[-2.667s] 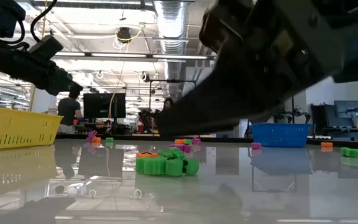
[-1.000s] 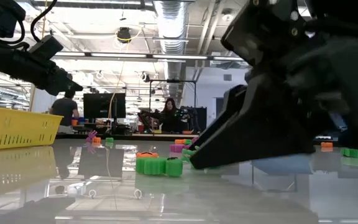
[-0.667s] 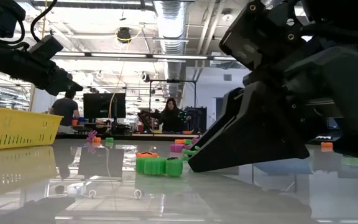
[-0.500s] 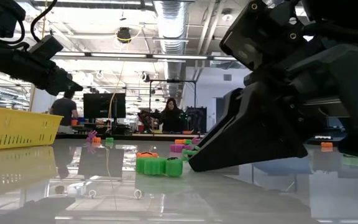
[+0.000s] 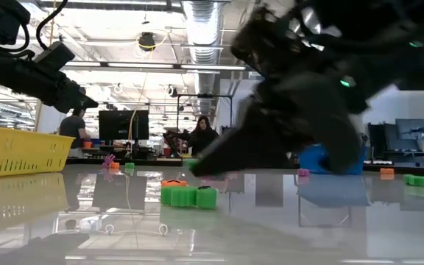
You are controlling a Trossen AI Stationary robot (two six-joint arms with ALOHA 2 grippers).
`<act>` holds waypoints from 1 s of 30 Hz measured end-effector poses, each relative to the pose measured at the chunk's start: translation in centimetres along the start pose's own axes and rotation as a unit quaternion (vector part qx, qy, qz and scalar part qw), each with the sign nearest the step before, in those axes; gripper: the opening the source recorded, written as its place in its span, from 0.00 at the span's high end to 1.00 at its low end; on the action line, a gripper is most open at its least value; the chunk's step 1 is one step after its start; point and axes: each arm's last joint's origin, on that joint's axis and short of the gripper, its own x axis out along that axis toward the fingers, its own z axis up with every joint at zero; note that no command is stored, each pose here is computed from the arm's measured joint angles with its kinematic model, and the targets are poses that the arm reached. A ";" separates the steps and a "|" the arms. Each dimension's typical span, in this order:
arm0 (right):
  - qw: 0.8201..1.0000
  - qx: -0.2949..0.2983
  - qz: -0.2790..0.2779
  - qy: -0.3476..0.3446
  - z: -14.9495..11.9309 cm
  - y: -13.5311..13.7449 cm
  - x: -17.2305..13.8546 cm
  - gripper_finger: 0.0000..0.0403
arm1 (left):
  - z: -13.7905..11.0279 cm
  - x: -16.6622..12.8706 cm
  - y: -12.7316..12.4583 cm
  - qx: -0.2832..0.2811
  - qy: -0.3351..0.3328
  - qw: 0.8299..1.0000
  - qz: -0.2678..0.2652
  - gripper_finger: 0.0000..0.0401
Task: Sort Halloween decoration
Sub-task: Put the green skeleton toy into the yellow bin
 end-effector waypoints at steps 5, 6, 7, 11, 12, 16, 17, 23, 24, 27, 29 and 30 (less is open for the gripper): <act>0.999 -0.014 -0.001 -0.038 3.2 -1.2 1.2 0.84 | 0.0 0.0 0.0 0.000 0.000 1.000 0.000 0.96; 0.999 -0.016 0.003 -0.047 4.0 -1.4 1.4 0.84 | 0.0 0.0 0.0 0.000 0.000 1.000 0.000 0.96; 0.998 -0.020 0.009 -0.055 4.7 -1.7 1.6 0.84 | 0.0 0.0 0.0 0.000 0.000 1.000 0.000 0.96; 0.996 -0.015 0.019 -0.088 7.2 -3.4 2.6 0.83 | 0.0 0.0 0.0 0.000 0.000 1.000 0.000 0.96; 0.995 -0.010 0.020 -0.094 7.7 -4.0 2.8 0.83 | 0.0 0.0 0.0 0.000 0.000 1.000 0.000 0.96; 0.992 0.015 0.012 -0.123 9.5 -6.7 3.7 0.83 | 0.0 0.0 0.0 0.000 0.000 1.000 0.000 0.96; 0.991 0.028 0.004 -0.133 9.8 -7.5 3.8 0.83 | 0.0 0.0 0.0 0.000 0.000 1.000 0.000 0.96; 0.963 0.101 0.009 -0.248 11.0 -11.1 5.5 0.83 | 0.0 0.0 0.0 0.000 0.000 1.000 0.000 0.96; 0.962 0.103 0.019 -0.252 10.8 -11.1 6.3 0.83 | 0.0 0.0 0.0 0.000 0.000 1.000 0.000 0.96; 0.963 0.102 0.033 -0.248 10.8 -10.9 10.1 0.83 | 0.0 0.0 0.0 0.000 0.000 1.000 0.000 0.96; 0.966 0.098 0.041 -0.237 11.4 -10.7 12.4 0.83 | 0.0 0.0 0.0 0.000 0.000 1.000 0.000 0.96; 0.966 0.096 0.041 -0.235 11.9 -10.9 13.3 0.83 | 0.0 0.0 0.0 0.000 0.000 1.000 0.000 0.96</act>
